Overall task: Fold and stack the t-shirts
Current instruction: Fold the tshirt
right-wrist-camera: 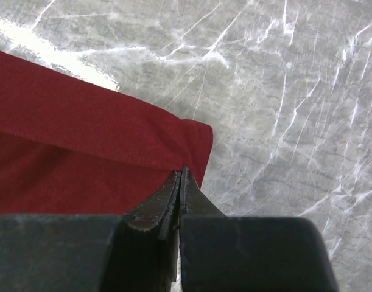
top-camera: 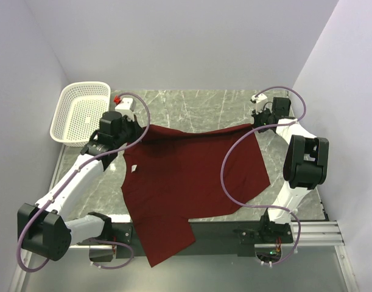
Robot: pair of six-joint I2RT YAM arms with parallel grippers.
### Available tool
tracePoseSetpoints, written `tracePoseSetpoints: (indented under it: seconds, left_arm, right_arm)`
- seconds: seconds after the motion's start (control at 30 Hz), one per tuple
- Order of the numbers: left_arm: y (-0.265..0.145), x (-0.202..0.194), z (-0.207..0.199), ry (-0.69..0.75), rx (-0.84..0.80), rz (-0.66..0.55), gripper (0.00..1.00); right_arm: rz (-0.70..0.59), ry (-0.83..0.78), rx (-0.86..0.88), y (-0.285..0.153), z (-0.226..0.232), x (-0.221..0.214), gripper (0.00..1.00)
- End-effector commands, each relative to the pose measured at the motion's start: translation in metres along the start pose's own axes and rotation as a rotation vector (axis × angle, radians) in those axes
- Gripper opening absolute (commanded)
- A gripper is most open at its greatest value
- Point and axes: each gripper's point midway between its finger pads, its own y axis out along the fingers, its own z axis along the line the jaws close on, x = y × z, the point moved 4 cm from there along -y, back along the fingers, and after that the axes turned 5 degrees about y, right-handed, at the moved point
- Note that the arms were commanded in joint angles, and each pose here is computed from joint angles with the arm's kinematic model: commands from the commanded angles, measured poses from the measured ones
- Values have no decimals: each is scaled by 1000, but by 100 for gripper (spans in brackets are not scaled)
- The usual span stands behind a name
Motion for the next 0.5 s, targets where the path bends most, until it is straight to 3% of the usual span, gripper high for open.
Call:
tracePoseSetpoints:
  seconds: [0.0,0.47]
  left_arm:
    - [-7,6,-4,-17,-14,-37,0]
    - [-5,-2,-6,-17,-9,-13,1]
  right_arm:
    - [-70,-19,-28,-15,-6,19,0]
    - [-64,-16,-29,-15,-6,17,0]
